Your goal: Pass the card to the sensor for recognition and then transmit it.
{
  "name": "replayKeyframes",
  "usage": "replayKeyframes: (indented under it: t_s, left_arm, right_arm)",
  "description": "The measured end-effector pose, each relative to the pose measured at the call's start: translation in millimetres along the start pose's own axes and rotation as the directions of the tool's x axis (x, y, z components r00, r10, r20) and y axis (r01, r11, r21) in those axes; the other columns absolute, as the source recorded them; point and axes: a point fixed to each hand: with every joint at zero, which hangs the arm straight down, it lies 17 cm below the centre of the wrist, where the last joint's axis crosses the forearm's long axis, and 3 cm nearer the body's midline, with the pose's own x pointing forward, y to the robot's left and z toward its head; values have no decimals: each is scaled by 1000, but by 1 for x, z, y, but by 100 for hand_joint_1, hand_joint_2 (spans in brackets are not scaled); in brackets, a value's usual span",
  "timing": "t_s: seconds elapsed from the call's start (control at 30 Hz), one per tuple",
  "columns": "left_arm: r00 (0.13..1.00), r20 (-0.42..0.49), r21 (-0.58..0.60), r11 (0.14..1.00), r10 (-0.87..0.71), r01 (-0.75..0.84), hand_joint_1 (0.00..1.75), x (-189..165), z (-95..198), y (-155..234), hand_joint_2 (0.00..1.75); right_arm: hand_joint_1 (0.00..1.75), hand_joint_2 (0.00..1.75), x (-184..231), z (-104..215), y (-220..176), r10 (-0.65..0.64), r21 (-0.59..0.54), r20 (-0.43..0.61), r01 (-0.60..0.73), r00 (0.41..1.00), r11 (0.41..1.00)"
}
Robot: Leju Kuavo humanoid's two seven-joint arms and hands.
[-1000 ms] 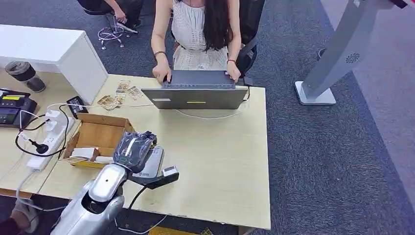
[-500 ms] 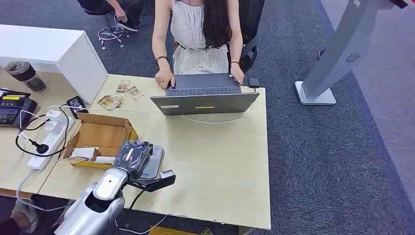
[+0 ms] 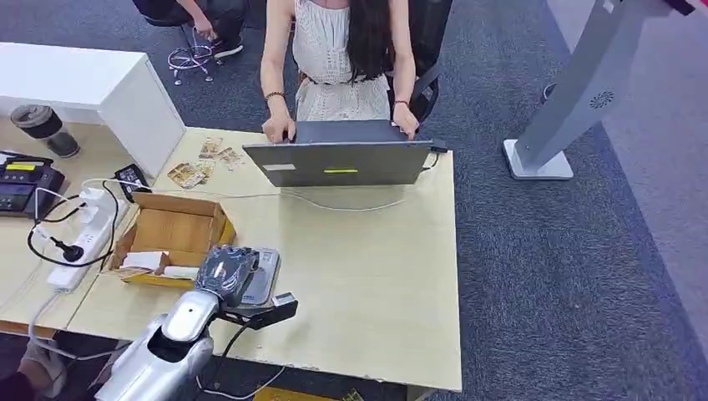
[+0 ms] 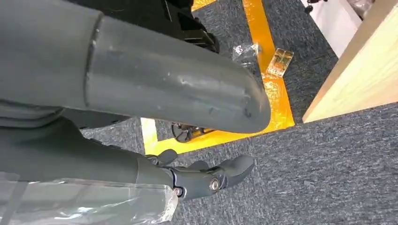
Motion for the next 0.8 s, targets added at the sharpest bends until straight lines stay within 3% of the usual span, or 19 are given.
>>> replayKeyframes:
  t_s: [0.8]
  left_arm:
    - [1000,7,32,999,7,-7,175,0,-1,6,175]
  right_arm:
    - [0,0,-1,1,3,13,8,-1,-13,1000,1000]
